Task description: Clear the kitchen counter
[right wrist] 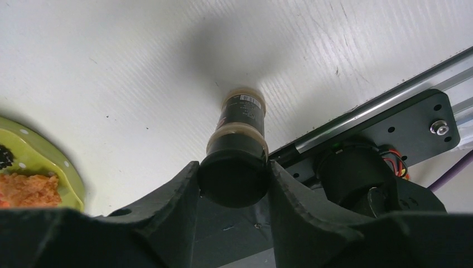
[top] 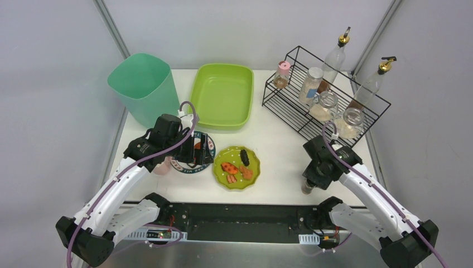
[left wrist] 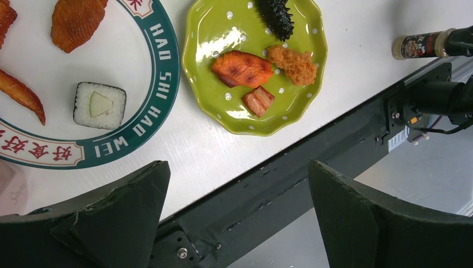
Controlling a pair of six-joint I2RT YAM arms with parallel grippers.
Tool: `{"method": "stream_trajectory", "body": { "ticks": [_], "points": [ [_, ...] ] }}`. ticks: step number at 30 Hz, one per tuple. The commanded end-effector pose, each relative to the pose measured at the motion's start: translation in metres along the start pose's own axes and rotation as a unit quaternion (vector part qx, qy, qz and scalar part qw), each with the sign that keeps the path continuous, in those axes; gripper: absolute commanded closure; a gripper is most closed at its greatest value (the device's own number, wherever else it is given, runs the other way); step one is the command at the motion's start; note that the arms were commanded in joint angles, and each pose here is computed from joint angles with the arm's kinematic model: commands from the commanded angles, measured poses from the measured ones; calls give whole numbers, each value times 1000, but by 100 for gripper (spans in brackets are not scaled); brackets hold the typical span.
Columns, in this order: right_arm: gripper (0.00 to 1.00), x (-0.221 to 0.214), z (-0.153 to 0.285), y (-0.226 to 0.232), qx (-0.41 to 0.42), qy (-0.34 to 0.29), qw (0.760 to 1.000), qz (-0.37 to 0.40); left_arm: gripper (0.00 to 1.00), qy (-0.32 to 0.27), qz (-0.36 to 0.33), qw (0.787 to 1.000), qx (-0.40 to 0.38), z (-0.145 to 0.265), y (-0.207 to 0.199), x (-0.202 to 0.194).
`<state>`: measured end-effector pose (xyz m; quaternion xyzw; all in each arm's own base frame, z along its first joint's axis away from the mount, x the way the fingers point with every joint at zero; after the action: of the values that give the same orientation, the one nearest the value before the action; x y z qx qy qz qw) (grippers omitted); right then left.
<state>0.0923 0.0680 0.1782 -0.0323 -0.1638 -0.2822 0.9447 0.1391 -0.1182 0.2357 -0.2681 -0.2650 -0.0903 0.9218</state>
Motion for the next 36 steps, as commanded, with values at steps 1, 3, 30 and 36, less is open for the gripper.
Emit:
{"method": "stream_trajectory", "body": {
  "ticks": [1, 3, 30, 36],
  "points": [
    [61, 6, 7, 3, -1, -11, 1000, 3, 0, 2, -3, 1000, -1, 1, 1, 0],
    [71, 7, 9, 5, 0, -11, 1000, 8, 0, 2, -3, 1000, -1, 1, 1, 0],
    [86, 161, 119, 192, 185, -141, 971, 48, 0, 9, 1, 1000, 20, -4, 6, 0],
    [86, 207, 118, 223, 159, -158, 974, 43, 0, 9, 1, 1000, 23, -4, 7, 0]
  ]
}}
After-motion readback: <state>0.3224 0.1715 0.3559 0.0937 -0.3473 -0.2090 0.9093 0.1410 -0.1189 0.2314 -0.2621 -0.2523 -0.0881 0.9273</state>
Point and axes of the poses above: each gripper's point midway between its finger pads, its own z axis back along the fingers, its own y axis along the line the jaws close on, x = y × z, the point moved 8 cm from there along z, back along the fingers, and after that the axes turned 1 degree about z, right-handed, at the moved point
